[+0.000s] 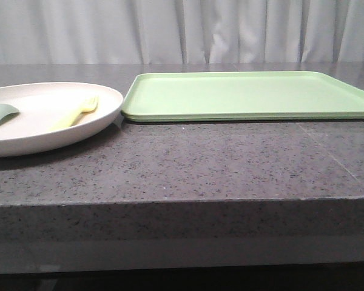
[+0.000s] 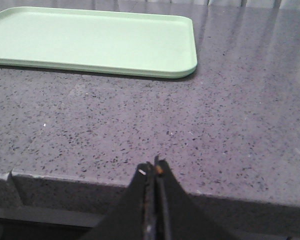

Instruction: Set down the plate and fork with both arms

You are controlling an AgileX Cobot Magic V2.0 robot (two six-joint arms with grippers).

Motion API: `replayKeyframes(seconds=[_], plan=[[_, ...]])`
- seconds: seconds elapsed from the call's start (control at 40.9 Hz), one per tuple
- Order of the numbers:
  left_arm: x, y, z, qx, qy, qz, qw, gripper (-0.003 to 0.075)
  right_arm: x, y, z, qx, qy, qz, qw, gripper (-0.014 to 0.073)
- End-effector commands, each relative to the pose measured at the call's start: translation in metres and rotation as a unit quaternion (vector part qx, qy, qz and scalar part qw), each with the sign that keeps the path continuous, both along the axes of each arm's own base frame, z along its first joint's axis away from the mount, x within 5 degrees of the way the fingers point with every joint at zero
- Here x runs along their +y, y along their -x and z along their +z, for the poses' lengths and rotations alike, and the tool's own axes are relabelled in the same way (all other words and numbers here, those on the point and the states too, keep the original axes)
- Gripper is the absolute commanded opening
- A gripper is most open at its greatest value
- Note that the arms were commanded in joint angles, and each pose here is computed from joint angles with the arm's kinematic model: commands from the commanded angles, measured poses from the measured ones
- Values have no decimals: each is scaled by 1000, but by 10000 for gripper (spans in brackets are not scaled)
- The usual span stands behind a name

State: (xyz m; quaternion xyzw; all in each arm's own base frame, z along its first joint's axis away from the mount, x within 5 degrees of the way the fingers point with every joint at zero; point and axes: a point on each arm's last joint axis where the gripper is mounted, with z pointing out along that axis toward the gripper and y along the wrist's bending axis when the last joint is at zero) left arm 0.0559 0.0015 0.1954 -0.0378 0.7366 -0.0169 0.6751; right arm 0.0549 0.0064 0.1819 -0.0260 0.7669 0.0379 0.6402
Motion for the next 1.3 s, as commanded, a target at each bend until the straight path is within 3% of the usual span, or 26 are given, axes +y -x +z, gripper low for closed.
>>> replayKeyframes(seconds=[0.0, 0.318, 0.513, 0.636, 0.782, 0.929, 1.1, 1.271], plan=[[0, 1, 8, -52, 2, 1, 999, -18, -1, 0, 11, -61, -2, -7, 998, -67], [0, 2, 16, -97, -2, 1, 995, -18, -2, 0, 14, -78, -4, -9, 997, -67], [0, 5, 33, -187, -5, 1, 982, -18, -2, 1, 25, -107, -6, -12, 994, -67], [0, 11, 51, -254, -7, 1, 967, -18, -2, 5, 46, -137, -8, -12, 991, -67], [0, 19, 83, -271, -7, 1, 963, -18, -3, 18, 90, -200, -12, -11, 980, -67], [-1, 19, 111, -239, -55, 4, 969, -18, -3, 23, 127, -205, -12, -7, 979, -58], [1, 0, 141, -161, -56, 7, 985, -18, 1, -6, 167, -141, -44, 5, 989, -58], [3, -32, 155, -59, -53, 9, 997, -18, 6, -49, 183, -54, -58, 12, 997, -58]])
